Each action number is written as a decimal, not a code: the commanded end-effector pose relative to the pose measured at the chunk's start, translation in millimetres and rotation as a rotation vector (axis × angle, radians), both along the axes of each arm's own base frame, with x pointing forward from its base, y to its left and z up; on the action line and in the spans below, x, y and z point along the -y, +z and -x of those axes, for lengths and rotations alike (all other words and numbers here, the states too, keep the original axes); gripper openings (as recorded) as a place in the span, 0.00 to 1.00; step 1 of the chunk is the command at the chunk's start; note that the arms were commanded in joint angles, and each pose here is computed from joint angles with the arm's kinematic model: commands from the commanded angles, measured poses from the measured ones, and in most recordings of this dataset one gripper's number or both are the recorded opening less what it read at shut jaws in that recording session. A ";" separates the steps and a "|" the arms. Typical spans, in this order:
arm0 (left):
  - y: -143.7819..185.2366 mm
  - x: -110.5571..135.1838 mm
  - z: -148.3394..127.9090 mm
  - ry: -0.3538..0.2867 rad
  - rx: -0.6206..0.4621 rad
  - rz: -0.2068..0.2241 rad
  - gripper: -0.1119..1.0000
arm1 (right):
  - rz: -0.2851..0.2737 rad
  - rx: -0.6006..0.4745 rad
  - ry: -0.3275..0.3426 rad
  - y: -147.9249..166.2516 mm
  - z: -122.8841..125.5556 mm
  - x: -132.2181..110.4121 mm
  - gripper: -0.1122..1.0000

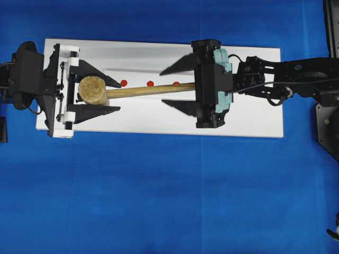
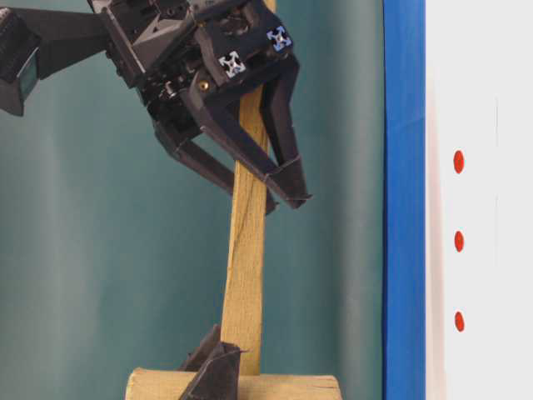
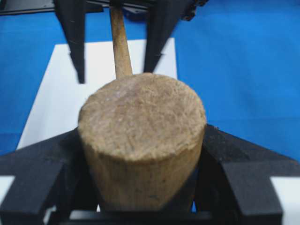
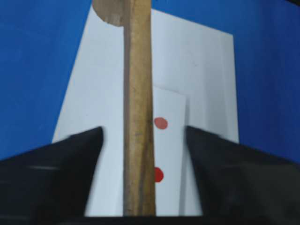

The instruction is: Hit the mark with a hammer.

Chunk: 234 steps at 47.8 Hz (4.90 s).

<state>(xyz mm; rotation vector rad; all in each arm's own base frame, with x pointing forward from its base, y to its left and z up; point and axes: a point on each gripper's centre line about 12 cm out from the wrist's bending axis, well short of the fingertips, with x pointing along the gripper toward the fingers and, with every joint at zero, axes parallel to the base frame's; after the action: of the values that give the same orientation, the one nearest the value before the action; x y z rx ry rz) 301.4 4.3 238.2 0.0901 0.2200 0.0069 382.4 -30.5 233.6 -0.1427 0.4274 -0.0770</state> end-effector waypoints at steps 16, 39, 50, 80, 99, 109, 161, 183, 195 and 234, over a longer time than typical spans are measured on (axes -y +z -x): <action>14.0 2.7 -3.5 -0.009 0.049 -0.001 0.50 | -0.003 0.041 -0.002 13.8 -4.3 -0.6 0.12; 13.7 2.2 -4.6 -0.007 0.048 0.001 0.50 | -0.022 0.041 -0.009 13.5 -4.2 -0.7 0.12; 14.3 0.8 -3.5 -0.002 0.052 0.001 0.83 | -0.059 0.042 -0.024 12.8 -3.8 -0.8 0.12; 12.5 -4.7 61.4 0.020 0.049 -0.011 0.92 | -0.146 -0.005 -0.043 4.2 21.6 -5.2 0.12; 11.1 -2.0 122.7 0.018 0.014 0.000 0.91 | -0.155 -0.007 -0.048 2.6 25.2 -5.3 0.12; 8.0 -1.7 130.2 0.018 0.003 0.002 0.91 | -0.148 0.004 -0.082 -1.5 21.2 5.3 0.12; 3.7 -1.6 130.7 0.018 -0.009 0.002 0.91 | -0.222 -0.181 -0.223 -86.4 11.3 35.5 0.12; 2.8 -1.6 130.6 0.018 -0.012 0.004 0.91 | -0.196 0.024 -0.181 -10.9 45.8 24.4 0.12; 3.1 -1.6 130.8 0.018 -0.011 0.004 0.91 | -0.196 0.071 -0.181 -1.5 77.1 20.5 0.12; 3.6 -1.6 131.2 0.019 -0.007 0.007 0.91 | -0.240 -0.116 -0.244 -71.4 67.3 24.4 0.12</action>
<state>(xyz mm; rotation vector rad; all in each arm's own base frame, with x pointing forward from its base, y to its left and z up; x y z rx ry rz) 168.5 5.3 238.1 0.0847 0.2359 0.0206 313.1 -54.8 139.3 0.1454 0.6410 -0.2596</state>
